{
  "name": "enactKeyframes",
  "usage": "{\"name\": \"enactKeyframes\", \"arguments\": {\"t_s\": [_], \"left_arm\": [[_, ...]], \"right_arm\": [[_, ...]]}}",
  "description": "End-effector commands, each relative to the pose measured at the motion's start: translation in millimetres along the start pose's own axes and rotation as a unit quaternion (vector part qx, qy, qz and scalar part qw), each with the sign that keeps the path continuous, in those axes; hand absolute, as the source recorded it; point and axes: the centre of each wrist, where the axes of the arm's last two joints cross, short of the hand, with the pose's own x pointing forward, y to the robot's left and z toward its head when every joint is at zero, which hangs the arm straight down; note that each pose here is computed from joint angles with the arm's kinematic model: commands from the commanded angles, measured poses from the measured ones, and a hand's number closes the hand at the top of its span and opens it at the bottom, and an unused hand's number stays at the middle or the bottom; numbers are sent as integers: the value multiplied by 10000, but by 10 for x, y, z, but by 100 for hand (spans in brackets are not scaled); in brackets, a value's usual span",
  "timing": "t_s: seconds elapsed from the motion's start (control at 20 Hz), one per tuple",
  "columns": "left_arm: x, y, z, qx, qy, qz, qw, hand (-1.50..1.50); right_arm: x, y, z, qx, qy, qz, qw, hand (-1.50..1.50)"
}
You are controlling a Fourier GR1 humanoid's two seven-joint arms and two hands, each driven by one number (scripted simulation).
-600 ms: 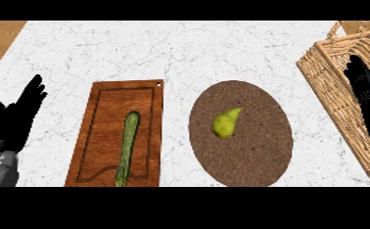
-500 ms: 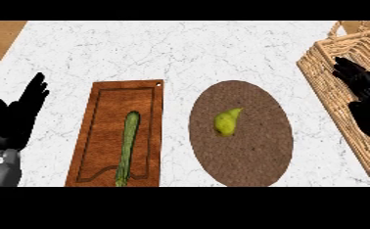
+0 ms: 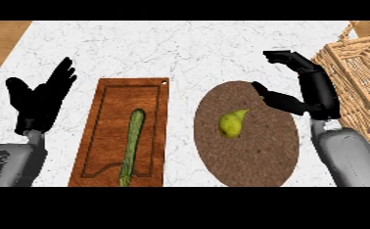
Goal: Pick the pear from the placemat and place it in the basket
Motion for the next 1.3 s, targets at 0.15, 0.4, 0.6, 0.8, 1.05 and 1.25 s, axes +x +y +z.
{"name": "enactKeyframes", "arguments": {"t_s": [0.15, 0.4, 0.6, 0.8, 1.05, 1.25], "left_arm": [[-84, -154, 27, -122, 106, 56, 9999, 0], [-127, -5, 31, -74, 192, 134, 9997, 0], [-86, 83, 6, 8, 146, 174, 9997, 0], [-101, -50, 36, 8, 264, 114, 9996, 0], [-47, -17, 33, -65, 151, 137, 9998, 0], [83, 182, -56, 154, 192, 148, 9996, 0]], "right_arm": [[584, 1314, -518, -366, -15, 358, 9987, -150], [1231, 1085, -965, -11, 1265, 619, 9900, -150], [1293, 809, -1179, 312, 2265, 2040, 9519, -150], [1479, 377, -1395, 187, 3099, 3402, 8876, -150], [2067, 75, -1604, 744, 3626, 3340, 8669, -150], [2004, -40, -1630, 1623, 3908, 2896, 8585, -150]]}}
